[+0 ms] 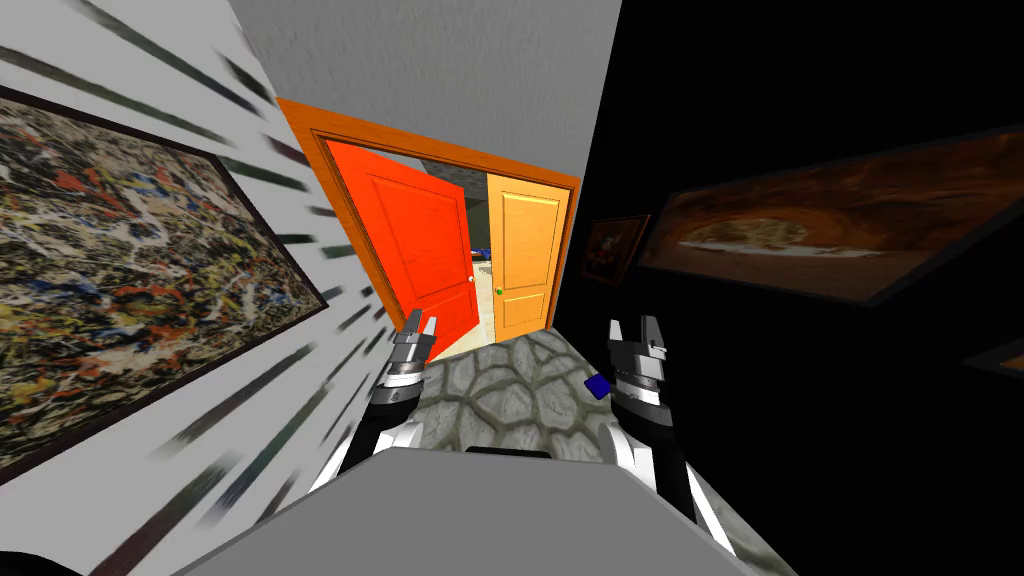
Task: Push the door open
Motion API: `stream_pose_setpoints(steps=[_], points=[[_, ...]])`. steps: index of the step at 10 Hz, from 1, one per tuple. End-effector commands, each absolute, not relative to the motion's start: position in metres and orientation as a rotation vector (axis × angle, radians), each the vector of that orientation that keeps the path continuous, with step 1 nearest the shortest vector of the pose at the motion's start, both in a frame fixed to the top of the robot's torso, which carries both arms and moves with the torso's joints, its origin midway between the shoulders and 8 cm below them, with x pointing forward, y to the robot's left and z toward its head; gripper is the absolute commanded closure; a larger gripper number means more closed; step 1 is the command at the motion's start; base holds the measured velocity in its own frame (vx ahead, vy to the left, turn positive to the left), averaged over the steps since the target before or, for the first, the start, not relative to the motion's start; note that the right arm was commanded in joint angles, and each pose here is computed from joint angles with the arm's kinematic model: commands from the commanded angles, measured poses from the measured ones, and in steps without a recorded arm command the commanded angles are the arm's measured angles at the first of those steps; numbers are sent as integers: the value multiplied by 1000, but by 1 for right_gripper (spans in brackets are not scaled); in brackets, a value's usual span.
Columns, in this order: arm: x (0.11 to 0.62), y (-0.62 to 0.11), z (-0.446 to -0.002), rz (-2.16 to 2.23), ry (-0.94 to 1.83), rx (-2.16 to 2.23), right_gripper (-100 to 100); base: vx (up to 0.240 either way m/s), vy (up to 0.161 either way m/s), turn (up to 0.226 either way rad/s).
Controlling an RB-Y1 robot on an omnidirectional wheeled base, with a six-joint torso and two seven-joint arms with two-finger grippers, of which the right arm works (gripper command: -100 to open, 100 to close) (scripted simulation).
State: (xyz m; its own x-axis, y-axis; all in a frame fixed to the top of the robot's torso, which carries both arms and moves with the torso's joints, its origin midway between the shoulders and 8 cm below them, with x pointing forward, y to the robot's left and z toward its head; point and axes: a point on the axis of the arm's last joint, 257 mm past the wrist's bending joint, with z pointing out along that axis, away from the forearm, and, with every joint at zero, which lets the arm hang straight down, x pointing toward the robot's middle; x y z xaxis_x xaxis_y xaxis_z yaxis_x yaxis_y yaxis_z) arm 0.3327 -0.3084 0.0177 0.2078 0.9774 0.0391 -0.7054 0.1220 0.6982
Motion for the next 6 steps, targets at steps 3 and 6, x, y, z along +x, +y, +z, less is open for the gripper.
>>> stream_pose_setpoints(steps=[3,6], points=[[345,-310,-3,1379,506,725,-100,136,3,158],[355,-312,-23,1446,508,781,-100,153,0,147]])
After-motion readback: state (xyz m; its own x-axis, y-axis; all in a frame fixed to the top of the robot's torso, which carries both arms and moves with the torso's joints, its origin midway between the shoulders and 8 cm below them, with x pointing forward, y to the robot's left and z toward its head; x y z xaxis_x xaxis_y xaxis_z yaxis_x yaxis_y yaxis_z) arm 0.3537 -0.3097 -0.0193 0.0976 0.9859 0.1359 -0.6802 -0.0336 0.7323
